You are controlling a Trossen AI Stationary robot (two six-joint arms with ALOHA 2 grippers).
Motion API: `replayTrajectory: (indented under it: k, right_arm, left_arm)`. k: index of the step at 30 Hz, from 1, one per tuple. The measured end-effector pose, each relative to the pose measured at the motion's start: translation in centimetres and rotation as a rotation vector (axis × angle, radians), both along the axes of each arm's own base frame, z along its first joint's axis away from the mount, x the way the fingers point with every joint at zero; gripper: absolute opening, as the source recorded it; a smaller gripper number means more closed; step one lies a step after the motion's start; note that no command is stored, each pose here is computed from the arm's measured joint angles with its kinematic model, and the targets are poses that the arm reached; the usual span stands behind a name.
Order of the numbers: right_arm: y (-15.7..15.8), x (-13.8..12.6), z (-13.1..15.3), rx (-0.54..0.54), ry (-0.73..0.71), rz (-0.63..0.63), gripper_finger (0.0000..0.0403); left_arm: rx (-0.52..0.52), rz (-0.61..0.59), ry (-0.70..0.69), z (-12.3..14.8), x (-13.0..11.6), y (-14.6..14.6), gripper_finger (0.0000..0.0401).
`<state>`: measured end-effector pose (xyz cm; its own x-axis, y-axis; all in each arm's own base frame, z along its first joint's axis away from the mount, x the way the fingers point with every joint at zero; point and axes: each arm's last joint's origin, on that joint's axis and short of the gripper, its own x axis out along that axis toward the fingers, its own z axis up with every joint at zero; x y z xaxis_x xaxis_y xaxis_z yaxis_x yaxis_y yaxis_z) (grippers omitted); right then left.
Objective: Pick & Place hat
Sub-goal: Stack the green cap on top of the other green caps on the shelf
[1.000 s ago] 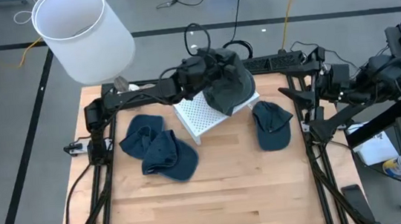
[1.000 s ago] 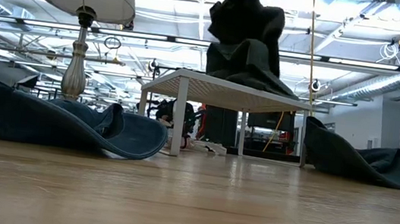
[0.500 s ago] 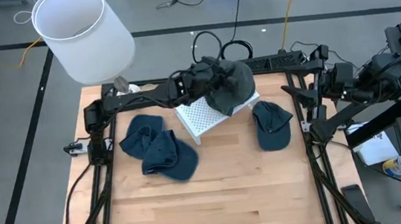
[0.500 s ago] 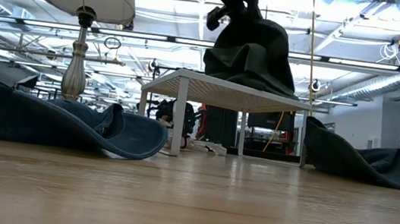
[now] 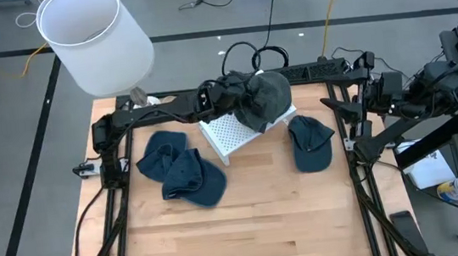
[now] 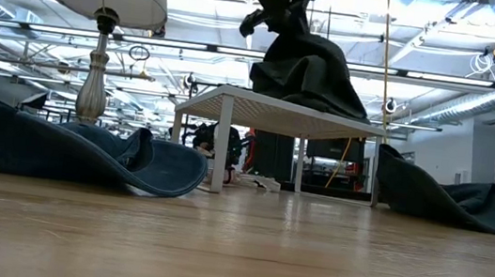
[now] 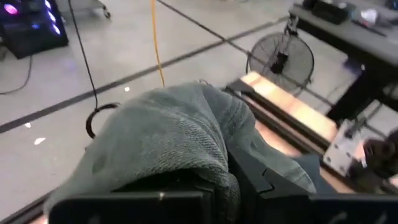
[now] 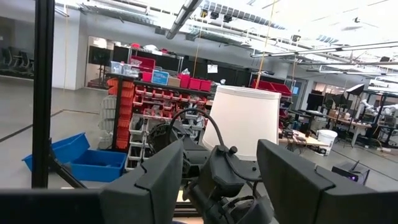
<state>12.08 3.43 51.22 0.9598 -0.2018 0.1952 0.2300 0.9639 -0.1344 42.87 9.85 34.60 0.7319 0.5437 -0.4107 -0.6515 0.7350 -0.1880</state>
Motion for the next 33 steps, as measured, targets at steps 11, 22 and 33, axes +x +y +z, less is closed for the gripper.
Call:
replayTrajectory:
  k: [11,22,33]
  right_arm:
    - [0.1,0.2,-0.1,-0.002,0.005,0.000,0.0199]
    - [0.4,1.0,-1.1,-0.021,0.041,-0.001,0.0199]
    - [0.6,1.3,-1.5,-0.046,0.054,-0.005,0.0199]
  left_arm:
    - [-0.058,0.011,0.163,-1.9,-0.6,0.0,0.0034]
    - [-0.069,0.048,0.150,-1.8,-0.7,0.5,0.0161]
    - [-0.132,0.082,0.113,-0.6,-1.8,0.3,0.0240]
